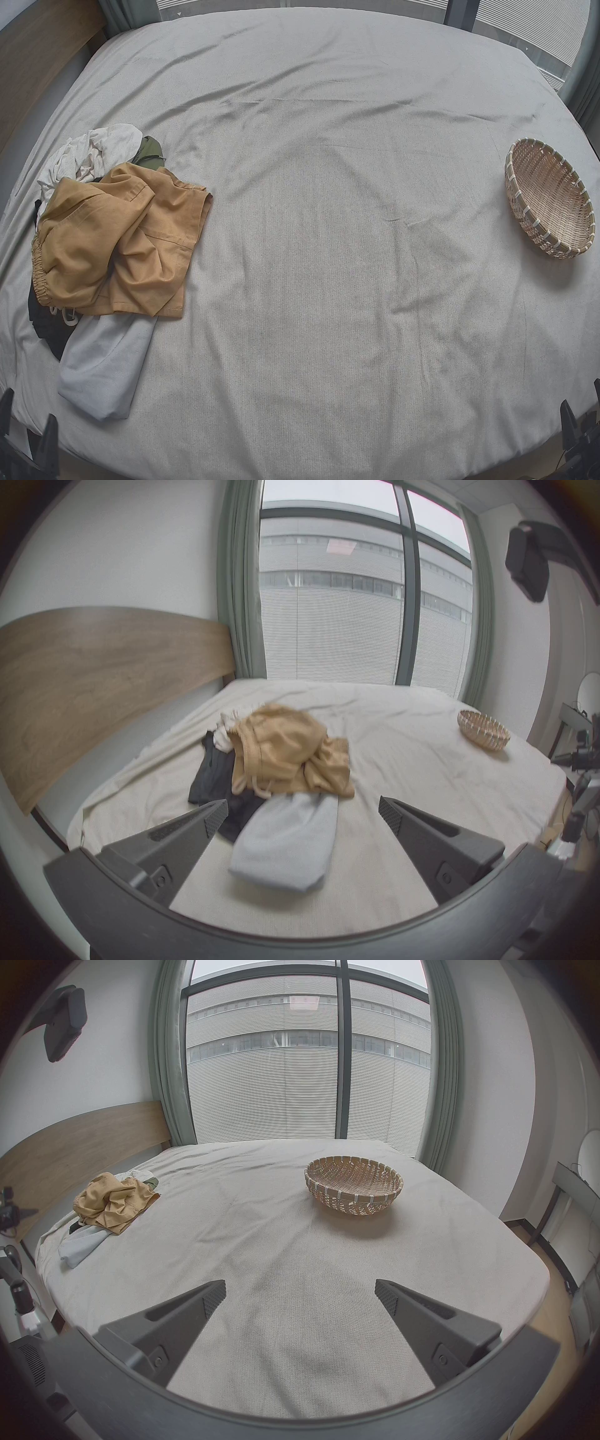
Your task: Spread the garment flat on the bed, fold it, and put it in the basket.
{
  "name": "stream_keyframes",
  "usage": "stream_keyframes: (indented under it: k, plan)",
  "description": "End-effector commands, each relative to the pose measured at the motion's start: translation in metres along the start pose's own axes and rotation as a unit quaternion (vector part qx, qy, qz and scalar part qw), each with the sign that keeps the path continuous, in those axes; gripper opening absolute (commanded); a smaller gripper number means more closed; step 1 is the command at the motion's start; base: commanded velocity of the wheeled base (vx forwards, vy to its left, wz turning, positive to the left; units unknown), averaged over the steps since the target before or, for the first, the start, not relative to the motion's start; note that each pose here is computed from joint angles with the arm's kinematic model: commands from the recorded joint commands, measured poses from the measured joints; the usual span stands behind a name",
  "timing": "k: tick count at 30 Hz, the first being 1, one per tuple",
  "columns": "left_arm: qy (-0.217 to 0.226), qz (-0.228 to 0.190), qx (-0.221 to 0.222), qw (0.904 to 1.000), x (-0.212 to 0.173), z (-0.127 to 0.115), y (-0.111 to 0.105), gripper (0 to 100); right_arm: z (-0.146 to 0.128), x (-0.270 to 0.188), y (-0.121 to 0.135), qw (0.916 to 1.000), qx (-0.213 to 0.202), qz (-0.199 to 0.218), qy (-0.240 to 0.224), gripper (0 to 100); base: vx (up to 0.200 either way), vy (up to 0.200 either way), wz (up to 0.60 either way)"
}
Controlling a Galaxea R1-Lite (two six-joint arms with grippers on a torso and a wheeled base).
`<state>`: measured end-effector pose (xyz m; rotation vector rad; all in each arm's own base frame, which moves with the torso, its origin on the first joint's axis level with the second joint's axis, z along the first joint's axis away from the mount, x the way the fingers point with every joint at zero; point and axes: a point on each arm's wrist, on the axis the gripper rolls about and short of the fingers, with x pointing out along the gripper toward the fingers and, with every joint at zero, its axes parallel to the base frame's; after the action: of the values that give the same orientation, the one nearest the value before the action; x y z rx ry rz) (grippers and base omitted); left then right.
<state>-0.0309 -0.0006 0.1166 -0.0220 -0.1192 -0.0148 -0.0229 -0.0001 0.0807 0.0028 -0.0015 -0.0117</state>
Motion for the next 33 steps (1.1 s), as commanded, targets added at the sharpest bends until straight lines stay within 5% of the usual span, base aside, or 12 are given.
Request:
stream_keyframes:
  k: [1,7,9,14,18,33]
  plan:
    - [0.017,-0.021,-0.046,0.9986,0.015,0.037,-0.001,100,-0.005,0.0,0.0,1.0,0.001,0.0,0.001,100,0.0,0.0,0.0]
    - [0.06,-0.056,-0.205,0.9753,0.045,0.075,-0.003,100,-0.005,0.0,0.0,1.0,0.0,0.0,0.002,100,0.0,0.0,0.0]
    - [0.069,-0.05,-0.27,0.9591,0.066,0.095,-0.004,100,-0.005,0.0,0.0,1.0,0.001,0.0,0.001,100,0.0,0.0,0.0]
    - [0.069,-0.017,-0.276,0.9586,0.094,0.1,-0.002,100,-0.005,0.0,0.0,1.0,0.001,0.0,0.001,100,0.0,0.0,0.0]
    - [0.055,0.047,-0.272,0.9595,0.116,0.101,0.01,100,-0.005,0.0,0.0,1.0,0.002,-0.001,0.002,100,0.0,0.0,0.0]
    - [0.101,0.086,-0.323,0.937,0.138,0.082,0.077,100,-0.005,0.0,0.0,1.0,0.002,-0.001,0.001,100,0.0,0.0,0.0]
